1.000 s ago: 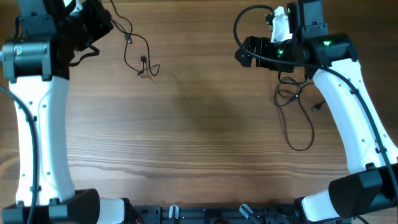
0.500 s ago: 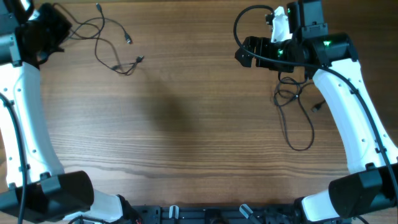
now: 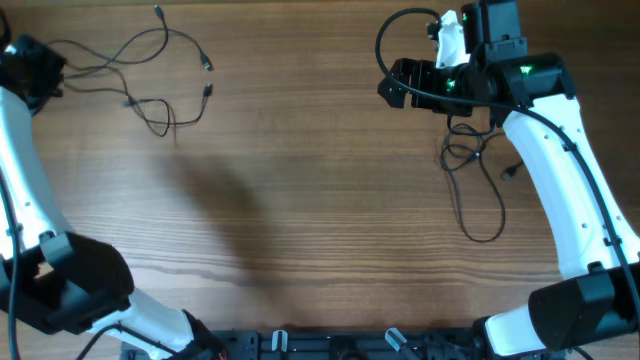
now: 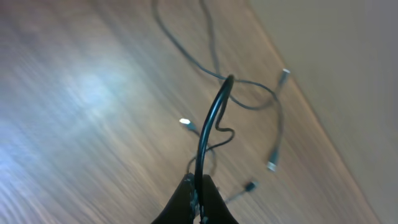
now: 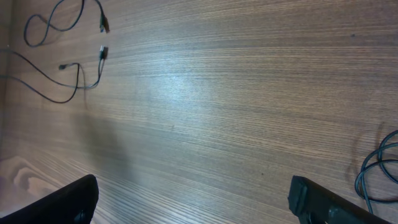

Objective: Untangle cables
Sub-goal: 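Lower the cable at the upper-left and open the left gripper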

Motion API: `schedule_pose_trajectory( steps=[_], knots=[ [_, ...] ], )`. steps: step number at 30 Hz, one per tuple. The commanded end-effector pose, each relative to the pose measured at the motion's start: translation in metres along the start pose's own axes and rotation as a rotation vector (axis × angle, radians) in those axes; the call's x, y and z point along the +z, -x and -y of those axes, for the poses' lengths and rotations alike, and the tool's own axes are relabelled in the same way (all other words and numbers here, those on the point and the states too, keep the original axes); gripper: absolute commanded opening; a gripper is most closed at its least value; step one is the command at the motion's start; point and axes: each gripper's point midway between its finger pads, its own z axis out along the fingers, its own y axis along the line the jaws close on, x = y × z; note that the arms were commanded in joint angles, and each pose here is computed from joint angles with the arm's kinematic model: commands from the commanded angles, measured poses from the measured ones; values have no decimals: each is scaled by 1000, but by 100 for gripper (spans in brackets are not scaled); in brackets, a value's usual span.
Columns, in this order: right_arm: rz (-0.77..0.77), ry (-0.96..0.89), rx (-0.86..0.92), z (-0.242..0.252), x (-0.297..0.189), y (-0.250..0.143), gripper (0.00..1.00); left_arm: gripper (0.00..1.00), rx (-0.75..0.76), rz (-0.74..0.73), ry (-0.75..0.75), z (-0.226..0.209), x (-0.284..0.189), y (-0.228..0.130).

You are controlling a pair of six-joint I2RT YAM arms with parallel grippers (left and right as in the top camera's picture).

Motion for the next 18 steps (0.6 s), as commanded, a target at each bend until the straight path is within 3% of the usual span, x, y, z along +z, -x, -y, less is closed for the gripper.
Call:
schedule_pose_trajectory(
  steps=[1,9,18],
  knots=[
    [1,-6,4,1,1,1,100,4,-43,31,67,-26,13,16],
    [1,-6,3,1,1,1,100,4,-94,30,116,-57,41,29],
    [1,-6,4,1,1,1,100,4,-132,54,349,-125,75,37]
  ],
)
